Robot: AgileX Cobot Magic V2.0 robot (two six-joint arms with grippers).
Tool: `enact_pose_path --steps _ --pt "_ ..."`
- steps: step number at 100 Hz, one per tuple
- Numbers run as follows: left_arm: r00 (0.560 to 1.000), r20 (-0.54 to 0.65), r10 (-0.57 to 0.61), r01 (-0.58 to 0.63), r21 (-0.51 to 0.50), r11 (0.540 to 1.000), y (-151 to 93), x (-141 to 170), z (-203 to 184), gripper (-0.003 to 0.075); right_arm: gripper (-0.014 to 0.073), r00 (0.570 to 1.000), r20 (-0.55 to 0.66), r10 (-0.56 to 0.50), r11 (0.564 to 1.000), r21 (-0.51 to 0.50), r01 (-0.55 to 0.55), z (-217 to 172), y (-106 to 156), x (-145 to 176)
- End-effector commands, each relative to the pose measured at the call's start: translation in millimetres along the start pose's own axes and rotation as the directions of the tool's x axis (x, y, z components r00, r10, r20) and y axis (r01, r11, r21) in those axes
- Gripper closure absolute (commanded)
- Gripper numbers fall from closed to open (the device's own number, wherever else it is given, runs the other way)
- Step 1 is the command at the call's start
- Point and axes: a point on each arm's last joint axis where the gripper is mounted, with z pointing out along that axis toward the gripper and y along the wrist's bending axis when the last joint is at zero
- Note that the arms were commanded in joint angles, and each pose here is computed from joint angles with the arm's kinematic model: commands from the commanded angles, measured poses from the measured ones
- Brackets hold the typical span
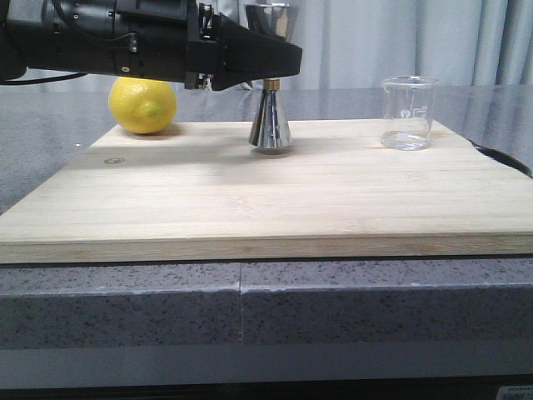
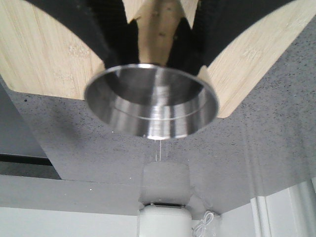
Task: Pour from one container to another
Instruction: 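Open the right gripper and withdraw it from the beaker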
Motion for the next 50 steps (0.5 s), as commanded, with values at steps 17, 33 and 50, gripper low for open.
enact_pose_path --steps 17,33,50 --pt "0.986 0.165 0.027 -0.034 0.041 0.999 -8 -38 -3 0.0460 0.0008 0.967 -0.254 0.002 0.995 -0.095 -0.027 -14 16 9" --pt "0.986 0.165 0.027 -0.034 0.041 0.999 -8 -38 -3 0.0460 0.0008 0.989 -0.145 0.027 0.994 -0.097 -0.041 -35 12 -2" --pt "0.986 0.165 0.027 -0.034 0.041 0.999 -8 -38 -3 0.0460 0.0008 0.992 -0.106 0.066 0.997 -0.044 -0.071 -54 4 4"
